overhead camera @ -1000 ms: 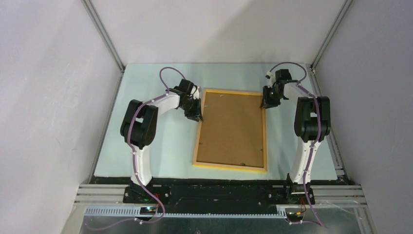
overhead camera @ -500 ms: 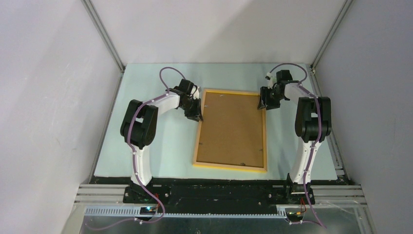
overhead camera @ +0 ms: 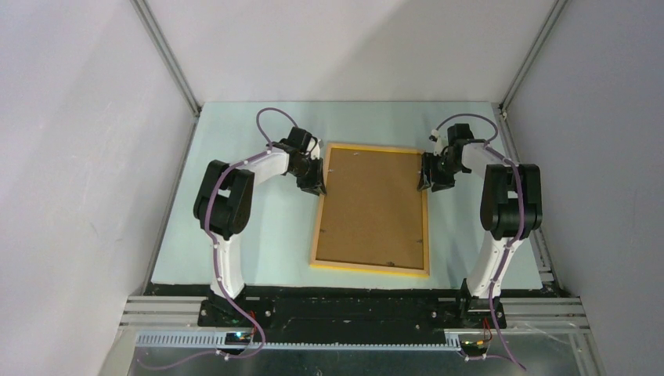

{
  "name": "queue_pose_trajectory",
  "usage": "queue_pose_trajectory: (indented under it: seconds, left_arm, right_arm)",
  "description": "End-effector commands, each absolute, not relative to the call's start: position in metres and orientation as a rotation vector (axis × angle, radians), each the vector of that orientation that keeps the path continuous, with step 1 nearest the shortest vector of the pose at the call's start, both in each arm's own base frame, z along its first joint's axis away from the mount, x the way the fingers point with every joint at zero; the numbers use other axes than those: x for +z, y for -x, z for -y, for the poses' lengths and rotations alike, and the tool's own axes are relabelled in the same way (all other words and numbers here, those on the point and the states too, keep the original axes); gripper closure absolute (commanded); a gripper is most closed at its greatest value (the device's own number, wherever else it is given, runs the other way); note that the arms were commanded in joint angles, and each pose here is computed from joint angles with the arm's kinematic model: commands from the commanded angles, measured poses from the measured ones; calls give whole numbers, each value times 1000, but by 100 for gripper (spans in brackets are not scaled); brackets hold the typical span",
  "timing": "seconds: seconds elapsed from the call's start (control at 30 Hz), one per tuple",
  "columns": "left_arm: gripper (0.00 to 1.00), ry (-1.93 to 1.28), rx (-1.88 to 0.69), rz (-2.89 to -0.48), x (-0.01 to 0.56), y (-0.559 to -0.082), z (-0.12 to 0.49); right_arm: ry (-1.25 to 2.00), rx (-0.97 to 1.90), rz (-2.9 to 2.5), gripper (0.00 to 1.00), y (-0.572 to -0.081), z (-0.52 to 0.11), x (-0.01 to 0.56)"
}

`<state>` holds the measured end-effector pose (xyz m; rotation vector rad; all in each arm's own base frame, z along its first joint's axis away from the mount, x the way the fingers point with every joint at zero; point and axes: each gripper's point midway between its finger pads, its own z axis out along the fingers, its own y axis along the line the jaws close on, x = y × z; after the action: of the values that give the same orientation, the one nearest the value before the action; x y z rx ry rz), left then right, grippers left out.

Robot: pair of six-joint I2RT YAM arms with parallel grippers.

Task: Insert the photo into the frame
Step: Install the photo frame at the center of the board, then adjust the photo frame at the center of the board.

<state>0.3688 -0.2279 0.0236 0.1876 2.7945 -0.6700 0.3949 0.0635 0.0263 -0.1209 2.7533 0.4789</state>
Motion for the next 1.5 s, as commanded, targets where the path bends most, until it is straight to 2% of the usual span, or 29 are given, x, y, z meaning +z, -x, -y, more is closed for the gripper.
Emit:
queue_pose_trajectory:
  seconds: [0.0, 0.47, 0.67, 0.9, 1.1, 1.37, 1.47]
  left_arm:
    - [100, -194, -669, -2856, 27, -346, 226]
    - [100, -194, -672, -2852, 29, -346, 226]
    - [100, -197, -675, -2850, 30, -346, 226]
    - [100, -197, -672, -2843, 32, -347, 225]
    - [100, -200, -676, -2838, 33, -347, 225]
    - [100, -323, -806, -2788, 48, -344, 239]
    - [96, -374, -912, -2771, 54, -339, 248]
  right_arm:
    - [155, 470, -2753, 44, -382, -67, 34]
    - [182, 455, -2813, 51, -353, -72, 26]
    - [190, 457, -2825, 58, -346, -72, 24]
    - [208, 454, -2835, 61, -338, -74, 22]
    - [213, 442, -2830, 73, -341, -74, 19]
    - [223, 424, -2805, 98, -362, -72, 23]
    - [236, 402, -2796, 100, -376, -70, 25]
